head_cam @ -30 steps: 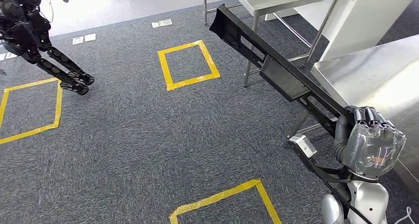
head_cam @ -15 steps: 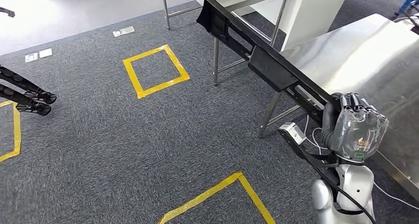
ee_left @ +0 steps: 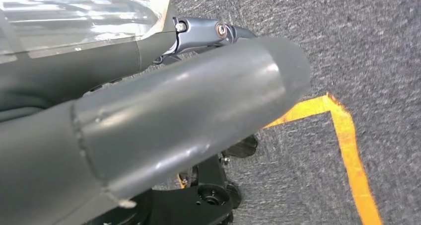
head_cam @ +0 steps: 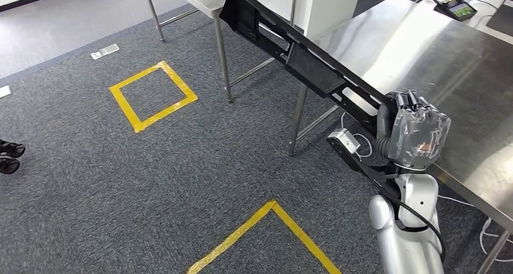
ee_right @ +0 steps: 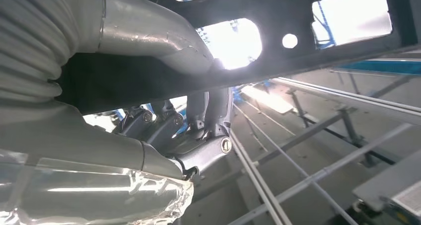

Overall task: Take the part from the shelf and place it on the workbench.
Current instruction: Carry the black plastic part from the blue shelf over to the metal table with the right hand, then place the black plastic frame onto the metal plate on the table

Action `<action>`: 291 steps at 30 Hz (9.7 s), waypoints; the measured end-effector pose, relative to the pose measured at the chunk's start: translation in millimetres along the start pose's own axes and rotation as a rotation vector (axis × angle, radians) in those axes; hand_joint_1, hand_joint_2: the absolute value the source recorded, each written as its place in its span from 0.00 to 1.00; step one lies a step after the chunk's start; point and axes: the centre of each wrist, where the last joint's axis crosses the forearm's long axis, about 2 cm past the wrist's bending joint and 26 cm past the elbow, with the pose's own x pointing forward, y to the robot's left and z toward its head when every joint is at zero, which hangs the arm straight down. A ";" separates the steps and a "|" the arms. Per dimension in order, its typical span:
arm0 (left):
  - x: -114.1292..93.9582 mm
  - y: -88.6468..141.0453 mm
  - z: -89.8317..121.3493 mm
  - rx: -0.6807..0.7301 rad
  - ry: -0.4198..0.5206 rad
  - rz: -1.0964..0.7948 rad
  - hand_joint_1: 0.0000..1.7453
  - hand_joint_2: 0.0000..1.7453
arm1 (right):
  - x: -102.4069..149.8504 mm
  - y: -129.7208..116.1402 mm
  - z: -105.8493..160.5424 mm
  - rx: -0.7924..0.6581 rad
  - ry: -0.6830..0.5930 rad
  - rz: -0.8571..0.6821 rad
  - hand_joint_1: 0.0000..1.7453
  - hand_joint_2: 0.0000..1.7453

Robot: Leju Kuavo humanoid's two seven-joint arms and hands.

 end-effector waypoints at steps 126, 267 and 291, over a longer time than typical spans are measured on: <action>-12.6 12.8 2.0 -0.035 -0.019 0.038 0.00 0.00 | -43.4 55.6 -48.4 0.100 -0.099 -0.013 1.00 1.00; -12.8 11.4 2.2 -0.162 -0.080 -0.018 0.00 1.00 | -38.8 85.6 -29.6 0.295 -0.090 0.166 0.00 0.00; -13.2 10.6 2.5 -0.220 -0.002 -0.042 0.00 0.00 | -38.0 66.7 -2.1 0.364 -0.043 0.181 0.00 0.00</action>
